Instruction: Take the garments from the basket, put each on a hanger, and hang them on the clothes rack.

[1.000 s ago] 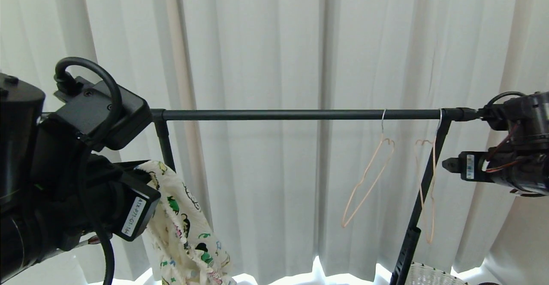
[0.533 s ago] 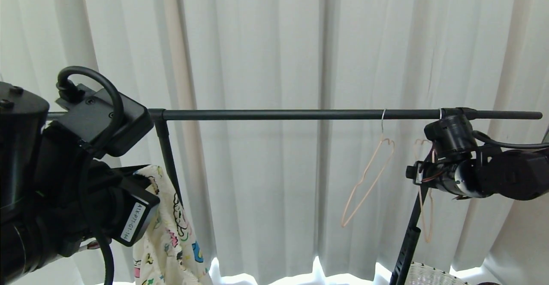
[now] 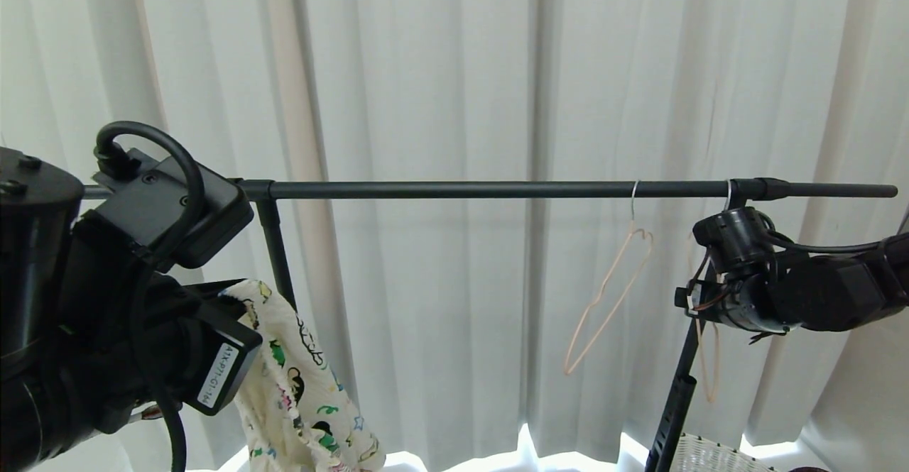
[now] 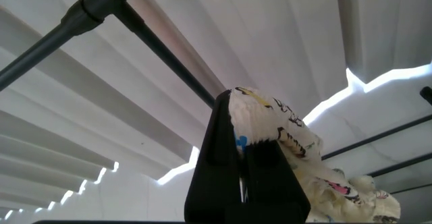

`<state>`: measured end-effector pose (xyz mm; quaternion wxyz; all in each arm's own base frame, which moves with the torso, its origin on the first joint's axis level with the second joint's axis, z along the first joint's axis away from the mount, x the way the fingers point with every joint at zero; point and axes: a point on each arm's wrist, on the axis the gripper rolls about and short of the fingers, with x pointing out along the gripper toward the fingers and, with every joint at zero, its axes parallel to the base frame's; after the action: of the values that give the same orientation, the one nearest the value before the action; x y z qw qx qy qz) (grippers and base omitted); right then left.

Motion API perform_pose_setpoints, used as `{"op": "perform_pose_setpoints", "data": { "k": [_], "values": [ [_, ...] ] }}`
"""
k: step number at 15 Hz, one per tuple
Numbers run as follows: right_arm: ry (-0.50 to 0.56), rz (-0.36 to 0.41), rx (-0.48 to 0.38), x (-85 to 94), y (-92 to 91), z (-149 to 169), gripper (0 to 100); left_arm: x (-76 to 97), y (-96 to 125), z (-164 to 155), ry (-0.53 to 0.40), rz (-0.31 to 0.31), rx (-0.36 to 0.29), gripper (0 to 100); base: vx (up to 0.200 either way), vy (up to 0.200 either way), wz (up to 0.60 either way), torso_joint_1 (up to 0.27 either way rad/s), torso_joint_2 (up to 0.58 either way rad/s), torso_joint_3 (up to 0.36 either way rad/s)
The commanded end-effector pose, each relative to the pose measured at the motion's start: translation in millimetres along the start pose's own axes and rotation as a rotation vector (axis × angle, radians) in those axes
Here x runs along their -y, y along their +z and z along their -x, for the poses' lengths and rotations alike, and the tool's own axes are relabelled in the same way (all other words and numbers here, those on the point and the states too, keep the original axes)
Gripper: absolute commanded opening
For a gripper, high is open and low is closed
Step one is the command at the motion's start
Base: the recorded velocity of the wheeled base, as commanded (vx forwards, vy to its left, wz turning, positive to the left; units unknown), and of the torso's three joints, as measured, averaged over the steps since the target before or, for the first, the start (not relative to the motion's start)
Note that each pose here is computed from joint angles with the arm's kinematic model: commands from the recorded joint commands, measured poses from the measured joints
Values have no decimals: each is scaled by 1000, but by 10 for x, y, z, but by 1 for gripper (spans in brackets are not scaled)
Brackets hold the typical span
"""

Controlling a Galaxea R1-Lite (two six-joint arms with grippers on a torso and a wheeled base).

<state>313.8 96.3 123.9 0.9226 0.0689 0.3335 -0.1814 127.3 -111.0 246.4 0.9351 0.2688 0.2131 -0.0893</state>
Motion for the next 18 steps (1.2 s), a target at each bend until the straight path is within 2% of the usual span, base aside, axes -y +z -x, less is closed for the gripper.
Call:
{"op": "perform_pose_setpoints", "data": {
  "k": [1, 4, 5, 14, 16, 18],
  "values": [
    [9, 5, 0, -33, -16, 12, 100, -1, -1, 1, 1, 0, 0, 0, 0, 0, 0, 0, 0, 0],
    [6, 2, -2, -33, -20, 7, 100, -4, -1, 5, 1, 1, 1, 0, 0, 0, 0, 0, 0, 0],
    [8, 2, 0, -35, -15, 8, 0, -4, -1, 5, 1, 1, 1, 0, 0, 0, 0, 0, 0, 0],
    [28, 24, 11, -16, 15, 94, 0, -15, 24, 10, 5, 15, 20, 0, 0, 0, 0, 0, 0, 0],
    [45, 61, 22, 12, 53, 170, 0, -14, 27, 8, 6, 20, 26, 0, 0, 0, 0, 0, 0, 0],
    [107, 148, 28, 101, 88, 315, 0, -22, 24, 11, 10, 23, 27, 0, 0, 0, 0, 0, 0, 0]
  ]
}}
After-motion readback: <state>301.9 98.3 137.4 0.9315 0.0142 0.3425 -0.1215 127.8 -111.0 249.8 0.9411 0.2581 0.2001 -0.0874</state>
